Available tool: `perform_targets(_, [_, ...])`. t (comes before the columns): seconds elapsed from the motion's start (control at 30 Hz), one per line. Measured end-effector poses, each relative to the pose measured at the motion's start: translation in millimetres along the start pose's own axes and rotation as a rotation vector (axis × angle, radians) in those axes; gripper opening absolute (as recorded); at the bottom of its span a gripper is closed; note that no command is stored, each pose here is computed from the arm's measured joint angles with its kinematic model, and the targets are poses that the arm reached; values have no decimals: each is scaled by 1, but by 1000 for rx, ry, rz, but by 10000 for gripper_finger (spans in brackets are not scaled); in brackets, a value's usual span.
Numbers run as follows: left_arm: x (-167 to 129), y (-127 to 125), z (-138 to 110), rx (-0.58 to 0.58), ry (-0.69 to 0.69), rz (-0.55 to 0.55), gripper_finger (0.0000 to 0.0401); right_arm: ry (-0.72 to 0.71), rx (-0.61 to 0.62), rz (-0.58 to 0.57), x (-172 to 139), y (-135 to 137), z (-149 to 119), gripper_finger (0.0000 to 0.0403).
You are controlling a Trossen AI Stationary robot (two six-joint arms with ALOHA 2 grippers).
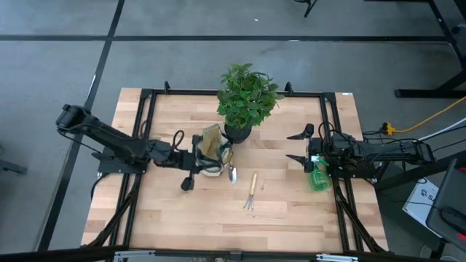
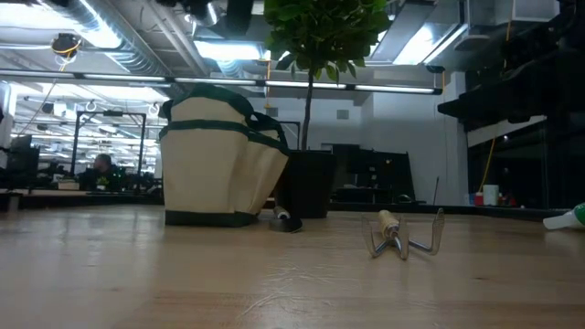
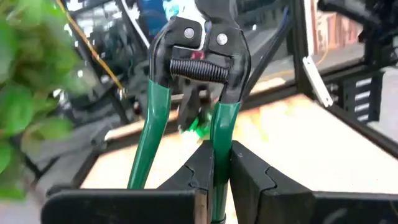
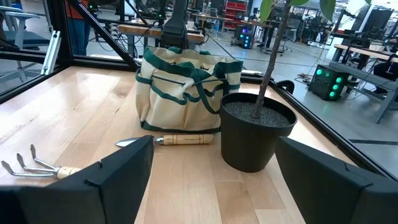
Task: Pick & Place Garden tools in Gardening bag
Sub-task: Put the green shears into the white bag
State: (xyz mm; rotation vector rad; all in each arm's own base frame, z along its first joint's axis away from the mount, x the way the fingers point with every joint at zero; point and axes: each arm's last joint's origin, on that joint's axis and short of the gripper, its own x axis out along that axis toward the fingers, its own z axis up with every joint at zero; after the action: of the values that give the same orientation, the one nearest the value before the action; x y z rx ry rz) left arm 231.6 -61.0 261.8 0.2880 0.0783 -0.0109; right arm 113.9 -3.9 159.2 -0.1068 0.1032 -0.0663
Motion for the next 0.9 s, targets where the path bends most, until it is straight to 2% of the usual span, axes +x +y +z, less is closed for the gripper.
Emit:
perform_targets(0.2, [-14, 8, -2, -24, 88, -1, 27, 0, 0, 0, 0, 0, 0, 341])
perform_targets(0.5, [-19, 7, -17, 71, 248, -40, 27, 0, 0, 1, 0, 0, 0, 341])
perform_targets(0.73, [-18, 9, -18, 140, 255, -45, 27, 0, 0, 0, 0, 0, 0, 341])
perform_targets(0.9, [-20, 21, -18, 116, 232, -47, 27, 0, 0, 1, 0, 0, 0, 341])
